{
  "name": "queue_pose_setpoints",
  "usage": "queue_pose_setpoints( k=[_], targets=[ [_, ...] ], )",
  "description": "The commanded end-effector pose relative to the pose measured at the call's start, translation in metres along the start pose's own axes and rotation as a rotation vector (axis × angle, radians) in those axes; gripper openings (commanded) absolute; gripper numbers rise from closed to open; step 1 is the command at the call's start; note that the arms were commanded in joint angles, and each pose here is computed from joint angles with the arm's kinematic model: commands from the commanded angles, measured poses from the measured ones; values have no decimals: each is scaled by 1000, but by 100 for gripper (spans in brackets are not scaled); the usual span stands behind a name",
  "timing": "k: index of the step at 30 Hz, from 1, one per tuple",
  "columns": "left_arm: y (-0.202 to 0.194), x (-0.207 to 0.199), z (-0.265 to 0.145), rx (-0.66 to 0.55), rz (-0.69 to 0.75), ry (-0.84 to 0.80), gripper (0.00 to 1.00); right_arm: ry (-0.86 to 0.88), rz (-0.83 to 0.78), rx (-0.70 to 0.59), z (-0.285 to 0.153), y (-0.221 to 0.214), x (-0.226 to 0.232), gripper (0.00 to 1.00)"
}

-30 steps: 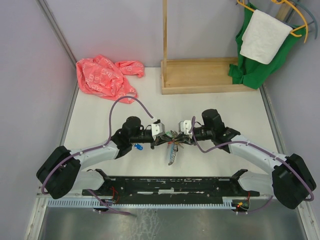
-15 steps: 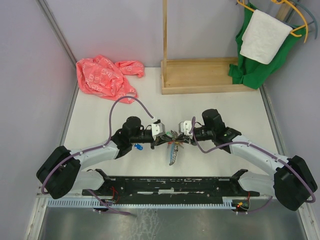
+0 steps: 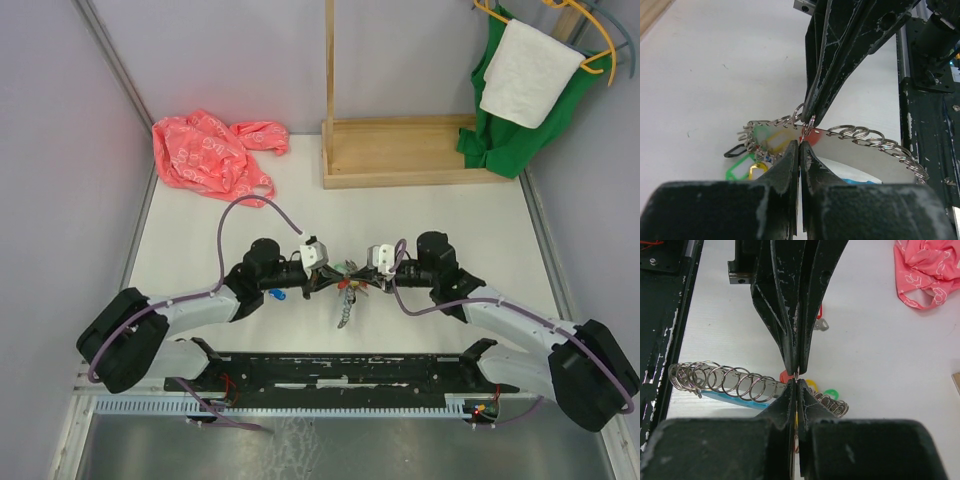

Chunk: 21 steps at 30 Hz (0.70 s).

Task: Put the keys on the keyring

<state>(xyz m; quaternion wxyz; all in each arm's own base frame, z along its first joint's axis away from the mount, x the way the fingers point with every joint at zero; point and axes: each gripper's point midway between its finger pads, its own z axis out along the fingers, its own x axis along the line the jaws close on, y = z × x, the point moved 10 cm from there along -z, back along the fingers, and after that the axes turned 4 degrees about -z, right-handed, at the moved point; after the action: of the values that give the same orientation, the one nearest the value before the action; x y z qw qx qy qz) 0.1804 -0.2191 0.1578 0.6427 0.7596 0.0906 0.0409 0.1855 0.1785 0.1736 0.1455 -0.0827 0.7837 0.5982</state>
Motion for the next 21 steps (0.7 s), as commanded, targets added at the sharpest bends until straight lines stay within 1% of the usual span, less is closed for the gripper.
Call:
queue_pose_setpoints(
  k=[1, 5, 11, 13, 16, 21],
  targets=[
    [-8, -6, 3, -49, -126, 4, 3, -134, -108, -233, 3, 32, -19, 1],
    [-20, -8, 7, -50, -198, -1, 3, -182, -102, -309, 6, 29, -18, 1],
    [-16, -4, 13, -83, -188, 35, 3, -190, -76, -316, 12, 21, -20, 1],
    [-10, -2, 10, -81, -153, 67, 3, -181, -68, -282, 12, 18, -19, 1],
    [-3, 0, 3, -66, -99, 113, 3, -128, -59, -153, 7, 9, -14, 2],
    [8, -2, -4, -71, -59, 122, 3, -88, -72, -36, -6, 14, -9, 16]
  ],
)
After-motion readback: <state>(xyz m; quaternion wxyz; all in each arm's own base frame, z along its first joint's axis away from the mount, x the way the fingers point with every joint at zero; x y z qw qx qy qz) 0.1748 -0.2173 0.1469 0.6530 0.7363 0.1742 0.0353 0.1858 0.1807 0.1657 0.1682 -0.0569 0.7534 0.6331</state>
